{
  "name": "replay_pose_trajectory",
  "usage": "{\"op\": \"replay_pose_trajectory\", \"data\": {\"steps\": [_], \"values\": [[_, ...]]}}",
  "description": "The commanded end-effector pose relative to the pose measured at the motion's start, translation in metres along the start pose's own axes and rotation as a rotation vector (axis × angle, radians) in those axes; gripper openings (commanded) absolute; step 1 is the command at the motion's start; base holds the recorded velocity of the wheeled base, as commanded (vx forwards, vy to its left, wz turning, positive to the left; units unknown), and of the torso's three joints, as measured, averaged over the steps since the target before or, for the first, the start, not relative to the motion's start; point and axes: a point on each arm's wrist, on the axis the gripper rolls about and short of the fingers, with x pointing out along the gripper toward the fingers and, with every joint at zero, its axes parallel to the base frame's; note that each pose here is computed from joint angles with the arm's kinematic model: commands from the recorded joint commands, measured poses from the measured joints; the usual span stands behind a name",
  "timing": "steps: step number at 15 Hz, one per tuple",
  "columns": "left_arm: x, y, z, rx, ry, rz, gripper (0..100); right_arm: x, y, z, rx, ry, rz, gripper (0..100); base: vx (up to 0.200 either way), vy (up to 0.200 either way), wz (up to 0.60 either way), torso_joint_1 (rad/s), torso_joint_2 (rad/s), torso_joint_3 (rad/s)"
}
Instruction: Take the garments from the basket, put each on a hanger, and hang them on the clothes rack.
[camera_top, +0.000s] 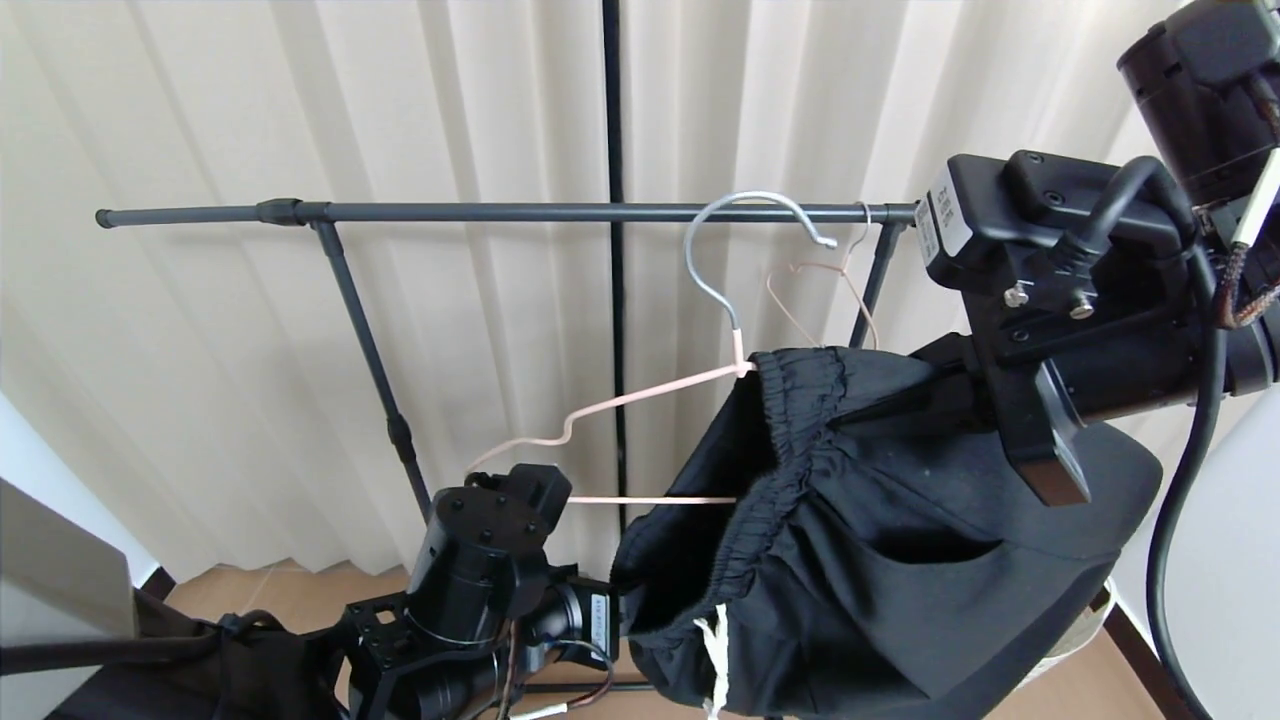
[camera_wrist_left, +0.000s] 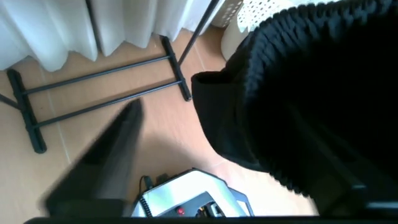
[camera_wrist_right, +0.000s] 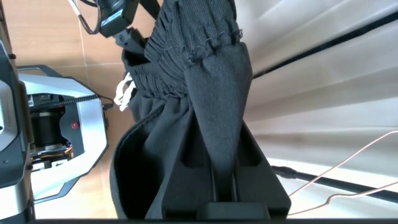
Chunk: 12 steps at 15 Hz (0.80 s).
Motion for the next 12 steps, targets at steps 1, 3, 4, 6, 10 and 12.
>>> {"op": "replay_pose_trajectory", "data": {"steps": [1, 3, 4, 6, 10, 12], "values": [[-0.009, -0.003, 0.003, 0.006, -0.026, 0.001, 0, -0.004, 0.002, -0.007, 0.015, 0.015, -0.001, 0, 0.0, 0.0, 0.0, 0.0, 0.0, 0.0], [-0.02, -0.001, 0.007, 0.005, -0.054, 0.002, 0, -0.005, -0.002, -0.023, 0.063, 0.046, -0.015, 0, 0.0, 0.0, 0.0, 0.0, 0.0, 0.0], [-0.027, 0.003, 0.011, 0.016, -0.074, 0.006, 0, -0.001, -0.004, -0.034, 0.09, 0.047, -0.011, 0, 0.0, 0.0, 0.0, 0.0, 0.0, 0.0], [-0.035, 0.01, 0.015, 0.026, -0.095, 0.026, 0, 0.004, -0.007, -0.056, 0.133, 0.001, -0.001, 0, 0.0, 0.0, 0.0, 0.0, 0.0, 0.0], [-0.039, 0.017, 0.019, 0.069, -0.115, 0.047, 0, 0.008, 0.002, -0.111, 0.229, -0.065, 0.009, 0, 0.0, 0.0, 0.0, 0.0, 0.0, 0.0], [-0.038, 0.017, 0.019, 0.106, -0.113, 0.049, 0, 0.011, -0.001, -0.122, 0.232, -0.093, -0.03, 0, 0.0, 0.0, 0.0, 0.0, 0.0, 0.0]]}}
